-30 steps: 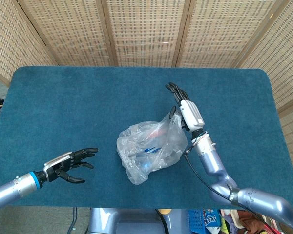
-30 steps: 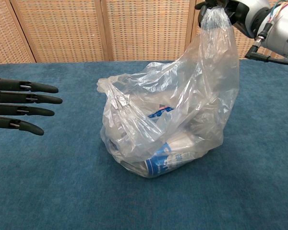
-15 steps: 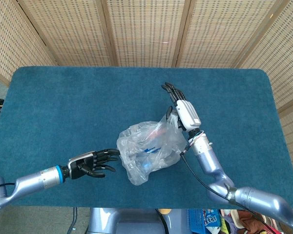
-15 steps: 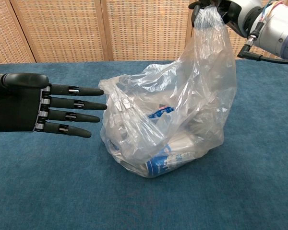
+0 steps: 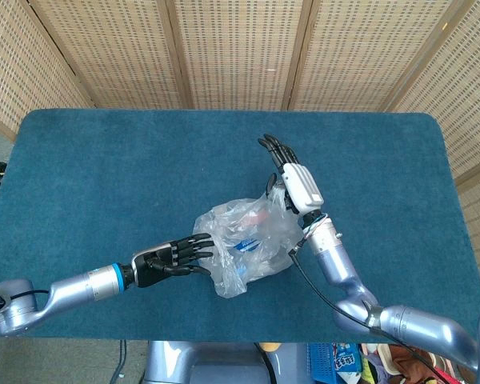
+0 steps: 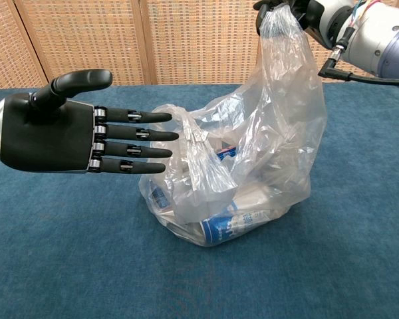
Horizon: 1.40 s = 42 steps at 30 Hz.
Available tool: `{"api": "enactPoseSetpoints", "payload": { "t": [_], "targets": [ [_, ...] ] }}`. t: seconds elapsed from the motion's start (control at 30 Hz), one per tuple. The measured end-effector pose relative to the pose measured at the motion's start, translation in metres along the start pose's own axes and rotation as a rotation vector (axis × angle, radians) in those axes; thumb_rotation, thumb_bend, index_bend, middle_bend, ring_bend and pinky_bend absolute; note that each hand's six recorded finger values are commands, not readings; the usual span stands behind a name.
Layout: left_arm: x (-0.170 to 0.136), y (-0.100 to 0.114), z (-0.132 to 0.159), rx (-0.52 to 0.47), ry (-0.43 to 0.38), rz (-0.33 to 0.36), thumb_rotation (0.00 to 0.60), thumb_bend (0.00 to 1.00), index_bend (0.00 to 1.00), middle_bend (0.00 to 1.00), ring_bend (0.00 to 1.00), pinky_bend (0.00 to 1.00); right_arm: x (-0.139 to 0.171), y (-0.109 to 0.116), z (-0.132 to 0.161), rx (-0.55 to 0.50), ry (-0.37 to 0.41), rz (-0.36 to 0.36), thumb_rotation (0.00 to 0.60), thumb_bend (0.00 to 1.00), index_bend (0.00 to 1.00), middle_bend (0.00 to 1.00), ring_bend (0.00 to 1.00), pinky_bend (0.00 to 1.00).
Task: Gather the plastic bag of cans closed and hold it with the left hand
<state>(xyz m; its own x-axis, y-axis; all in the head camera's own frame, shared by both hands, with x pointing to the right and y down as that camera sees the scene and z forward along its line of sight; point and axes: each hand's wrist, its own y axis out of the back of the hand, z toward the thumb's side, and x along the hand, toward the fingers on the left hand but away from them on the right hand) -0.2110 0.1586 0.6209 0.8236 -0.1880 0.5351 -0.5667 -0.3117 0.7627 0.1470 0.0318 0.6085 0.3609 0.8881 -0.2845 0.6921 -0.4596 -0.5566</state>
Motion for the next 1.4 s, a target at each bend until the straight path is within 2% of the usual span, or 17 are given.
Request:
{"api": "enactPoseSetpoints", "payload": {
  "t": [0.3,0.43,0.53,0.67,0.87,1.0,1.17,1.4],
  "targets": [
    [0.011,-0.006,0.007,-0.057,-0.075,-0.098,0.600,0.05,0.00,0.00,0.03,0.20,0.001,0.000,0.000,0.000,-0.001,0.001,0.600,0.99,0.06,0.04,0.00,0.01],
    [0.016,-0.003,0.005,-0.094,-0.086,-0.115,0.600,0.03,0.00,0.00,0.04,0.21,0.002,0.001,0.002,-0.001,0.003,-0.002,0.600,0.99,0.06,0.04,0.00,0.00],
    [0.016,0.003,-0.001,-0.104,-0.051,-0.098,0.600,0.03,0.00,0.00,0.04,0.21,0.002,0.003,0.002,0.005,0.004,-0.004,0.600,0.99,0.06,0.04,0.00,0.00],
    [0.014,0.013,-0.009,-0.114,0.000,-0.037,0.600,0.03,0.00,0.00,0.04,0.21,0.001,0.004,0.002,-0.004,-0.001,-0.005,0.600,0.99,0.06,0.04,0.00,0.01],
    [0.020,0.015,-0.010,-0.139,0.005,-0.015,0.600,0.02,0.00,0.00,0.03,0.20,0.003,0.003,0.004,0.000,0.004,-0.002,0.600,0.99,0.06,0.04,0.00,0.01],
    [0.029,0.011,-0.008,-0.158,-0.012,-0.024,0.600,0.02,0.00,0.00,0.03,0.20,0.004,0.003,0.004,0.000,0.005,-0.001,0.600,0.99,0.06,0.04,0.00,0.00],
    [0.037,0.005,-0.001,-0.154,-0.049,-0.077,0.600,0.03,0.00,0.00,0.04,0.21,0.006,0.001,0.002,0.002,0.001,0.006,0.600,0.99,0.06,0.04,0.00,0.00],
    [0.049,-0.007,0.010,-0.152,-0.108,-0.212,0.600,0.04,0.01,0.02,0.06,0.23,0.009,-0.003,-0.003,0.007,-0.009,0.017,0.600,0.99,0.06,0.04,0.00,0.00]
  ]
}}
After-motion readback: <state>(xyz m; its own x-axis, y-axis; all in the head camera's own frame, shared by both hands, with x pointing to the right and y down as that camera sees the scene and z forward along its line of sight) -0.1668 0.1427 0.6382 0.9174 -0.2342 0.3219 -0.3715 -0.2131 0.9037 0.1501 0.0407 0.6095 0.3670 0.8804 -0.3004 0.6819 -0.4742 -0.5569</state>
